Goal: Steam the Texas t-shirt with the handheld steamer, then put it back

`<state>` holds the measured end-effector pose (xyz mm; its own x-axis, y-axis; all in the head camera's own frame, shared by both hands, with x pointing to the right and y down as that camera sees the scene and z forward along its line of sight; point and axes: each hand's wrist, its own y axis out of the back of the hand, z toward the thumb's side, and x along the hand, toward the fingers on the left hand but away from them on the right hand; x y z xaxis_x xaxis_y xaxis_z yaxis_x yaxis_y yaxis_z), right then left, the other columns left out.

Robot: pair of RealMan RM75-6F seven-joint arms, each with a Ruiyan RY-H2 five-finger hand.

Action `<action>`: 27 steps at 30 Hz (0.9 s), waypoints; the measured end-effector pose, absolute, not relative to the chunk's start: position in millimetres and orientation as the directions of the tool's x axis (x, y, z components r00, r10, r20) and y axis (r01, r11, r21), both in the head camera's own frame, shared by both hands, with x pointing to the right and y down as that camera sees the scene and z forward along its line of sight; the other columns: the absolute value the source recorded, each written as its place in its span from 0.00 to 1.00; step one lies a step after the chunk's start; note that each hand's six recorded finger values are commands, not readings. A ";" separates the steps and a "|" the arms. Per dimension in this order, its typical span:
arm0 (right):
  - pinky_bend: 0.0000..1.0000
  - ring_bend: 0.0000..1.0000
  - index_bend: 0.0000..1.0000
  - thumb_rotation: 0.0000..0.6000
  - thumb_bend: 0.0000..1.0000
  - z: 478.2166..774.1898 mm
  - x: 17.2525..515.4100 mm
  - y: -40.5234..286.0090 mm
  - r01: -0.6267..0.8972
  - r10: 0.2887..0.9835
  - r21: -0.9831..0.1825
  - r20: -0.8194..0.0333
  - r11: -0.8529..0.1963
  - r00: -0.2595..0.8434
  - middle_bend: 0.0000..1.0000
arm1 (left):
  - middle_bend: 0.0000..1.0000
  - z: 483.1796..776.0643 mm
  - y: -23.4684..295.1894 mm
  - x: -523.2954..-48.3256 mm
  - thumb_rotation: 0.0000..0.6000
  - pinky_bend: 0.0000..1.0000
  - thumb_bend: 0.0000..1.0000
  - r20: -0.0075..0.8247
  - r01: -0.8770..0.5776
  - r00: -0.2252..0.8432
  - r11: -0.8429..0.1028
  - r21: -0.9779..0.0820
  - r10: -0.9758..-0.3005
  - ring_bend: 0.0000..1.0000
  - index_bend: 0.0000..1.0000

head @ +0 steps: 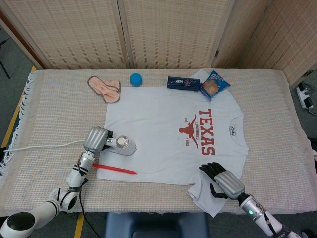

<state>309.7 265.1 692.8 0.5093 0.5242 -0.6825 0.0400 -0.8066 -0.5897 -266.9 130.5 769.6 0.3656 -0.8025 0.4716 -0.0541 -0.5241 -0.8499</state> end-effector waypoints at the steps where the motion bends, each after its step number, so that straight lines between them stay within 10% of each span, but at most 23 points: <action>1: 0.00 0.00 0.00 0.66 0.75 692.6 309.7 265.2 0.041 0.524 -0.590 -0.682 -0.807 0.509 0.05 | 0.98 766.7 135.3 -262.3 1.00 0.69 0.37 0.465 -0.050 0.393 -0.523 -0.851 -0.794 0.81 0.91; 16: 0.00 0.00 0.00 0.65 0.75 689.0 312.1 265.3 0.051 0.535 -0.597 -0.674 -0.801 0.509 0.05 | 0.98 727.3 176.6 -223.2 1.00 0.69 0.37 0.401 -0.019 0.598 -0.512 -0.859 -0.694 0.80 0.91; 27: 0.00 0.00 0.00 0.65 0.75 655.5 331.9 239.2 0.077 0.638 -0.696 -0.602 -0.714 0.480 0.05 | 0.97 714.9 115.1 -277.6 1.00 0.69 0.37 0.370 -0.152 0.356 -0.444 -0.883 -0.858 0.80 0.90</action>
